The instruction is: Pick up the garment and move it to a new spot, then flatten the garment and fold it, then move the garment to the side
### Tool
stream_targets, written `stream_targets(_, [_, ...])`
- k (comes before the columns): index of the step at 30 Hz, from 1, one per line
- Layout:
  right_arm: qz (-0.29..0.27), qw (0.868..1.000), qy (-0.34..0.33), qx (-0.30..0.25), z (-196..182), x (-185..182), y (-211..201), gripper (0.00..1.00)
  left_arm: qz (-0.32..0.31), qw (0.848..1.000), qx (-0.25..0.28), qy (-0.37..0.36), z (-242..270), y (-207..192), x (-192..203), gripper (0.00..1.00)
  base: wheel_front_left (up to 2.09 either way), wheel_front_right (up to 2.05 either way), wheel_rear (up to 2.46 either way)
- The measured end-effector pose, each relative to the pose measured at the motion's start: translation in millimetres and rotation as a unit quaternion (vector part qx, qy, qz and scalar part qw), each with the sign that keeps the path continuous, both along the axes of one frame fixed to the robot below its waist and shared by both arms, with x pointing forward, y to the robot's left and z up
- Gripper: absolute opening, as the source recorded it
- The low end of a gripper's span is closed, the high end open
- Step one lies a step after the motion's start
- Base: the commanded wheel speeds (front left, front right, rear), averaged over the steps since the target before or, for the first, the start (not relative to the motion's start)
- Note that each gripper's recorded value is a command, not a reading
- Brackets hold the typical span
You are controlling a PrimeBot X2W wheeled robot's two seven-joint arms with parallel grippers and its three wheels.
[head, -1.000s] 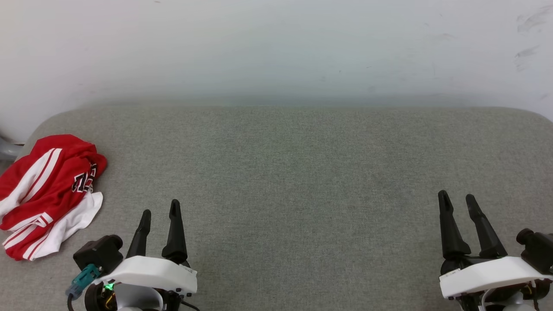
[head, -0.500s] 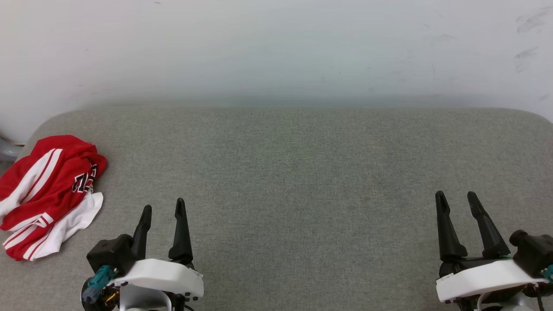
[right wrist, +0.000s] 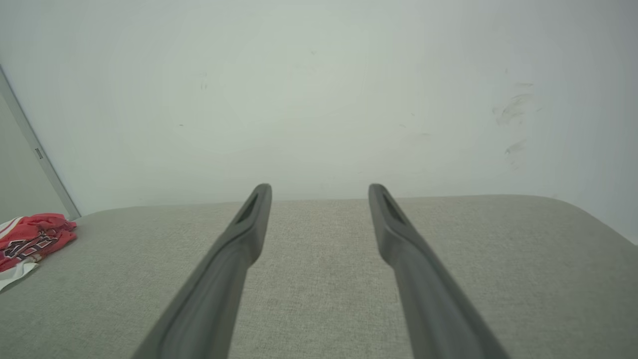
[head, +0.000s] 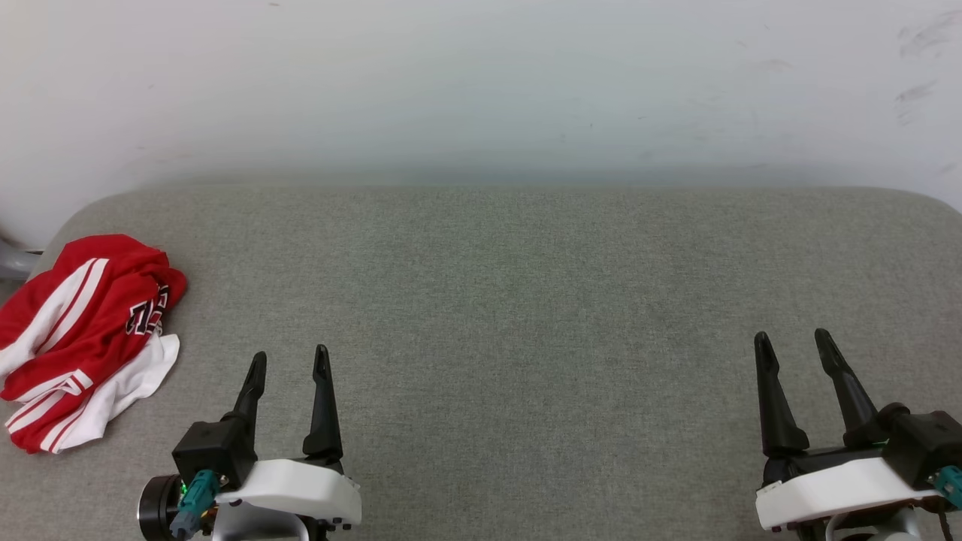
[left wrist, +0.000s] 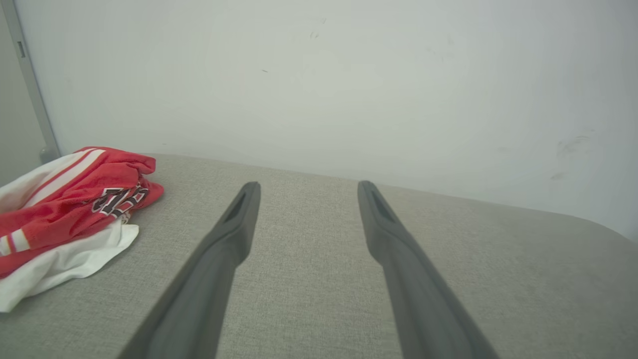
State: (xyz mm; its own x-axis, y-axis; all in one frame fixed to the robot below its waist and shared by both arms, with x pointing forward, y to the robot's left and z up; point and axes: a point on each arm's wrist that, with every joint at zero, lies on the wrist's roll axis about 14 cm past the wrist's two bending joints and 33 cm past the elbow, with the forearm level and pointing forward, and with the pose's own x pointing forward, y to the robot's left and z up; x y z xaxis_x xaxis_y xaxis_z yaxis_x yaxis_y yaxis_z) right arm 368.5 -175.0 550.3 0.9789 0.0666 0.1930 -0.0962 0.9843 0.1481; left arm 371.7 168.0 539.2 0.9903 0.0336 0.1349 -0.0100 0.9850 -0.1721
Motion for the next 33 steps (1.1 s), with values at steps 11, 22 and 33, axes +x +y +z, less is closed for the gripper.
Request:
stream_targets(11, [-0.002,0.999,-0.010,-0.031,2.0,-1.0,0.3,1.00,-0.002,0.999,0.042,-0.013,2.9,-3.5,-2.0,1.00,0.00,0.00,0.00])
stream_targets(22, [-0.005,0.999,-0.013,-0.049,-0.3,-3.1,-0.1,1.00,-0.004,0.997,0.070,-0.023,3.8,-4.3,-3.8,1.00,0.00,0.00,0.00])
stream_targets(33, [-0.006,0.998,-0.017,-0.055,-0.7,-4.4,-0.5,1.00,-0.003,0.996,0.090,-0.020,-1.3,-3.6,-6.4,1.00,0.00,0.00,0.00])
